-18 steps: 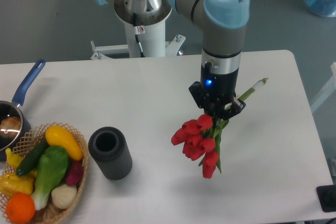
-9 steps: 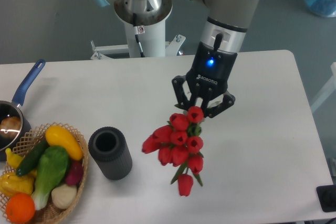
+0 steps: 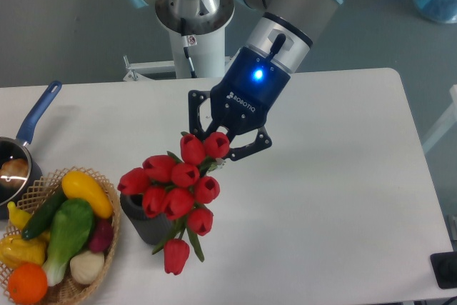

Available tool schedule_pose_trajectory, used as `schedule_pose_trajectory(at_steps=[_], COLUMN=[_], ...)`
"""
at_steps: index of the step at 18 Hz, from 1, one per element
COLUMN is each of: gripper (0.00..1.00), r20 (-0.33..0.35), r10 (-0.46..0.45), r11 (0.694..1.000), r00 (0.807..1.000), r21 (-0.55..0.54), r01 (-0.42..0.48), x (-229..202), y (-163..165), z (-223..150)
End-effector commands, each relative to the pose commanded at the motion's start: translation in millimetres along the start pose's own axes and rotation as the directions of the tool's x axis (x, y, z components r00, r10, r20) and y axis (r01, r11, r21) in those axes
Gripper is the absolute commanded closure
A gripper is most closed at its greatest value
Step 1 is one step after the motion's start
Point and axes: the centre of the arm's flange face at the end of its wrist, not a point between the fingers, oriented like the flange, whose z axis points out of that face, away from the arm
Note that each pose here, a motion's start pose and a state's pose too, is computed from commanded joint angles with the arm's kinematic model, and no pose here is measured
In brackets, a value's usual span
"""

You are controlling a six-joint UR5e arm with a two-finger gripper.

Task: Insert the flowers into the vase
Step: 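Carry the tulips toward the black vase, tilting stems over its opening, then lower the tulip stems into the black vase opening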

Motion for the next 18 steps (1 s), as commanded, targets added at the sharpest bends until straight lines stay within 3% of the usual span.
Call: schedule_pose_trajectory(at_steps=[4, 14, 18], gripper=[1.00, 1.00, 1.00], r20=[-0.125, -0.172, -0.283], r10=[-0.005, 0.097, 0.086], r11=[0.997, 0.990, 0.990], r00=[0.992, 0.980, 0.955], r21=[0.070, 0.114, 0.133], r01=[0.014, -0.078, -0.050], x=[10.8, 31.7, 40.8], y=[-1.4, -8.1, -1.4], z=[15.4, 44.6, 80.0])
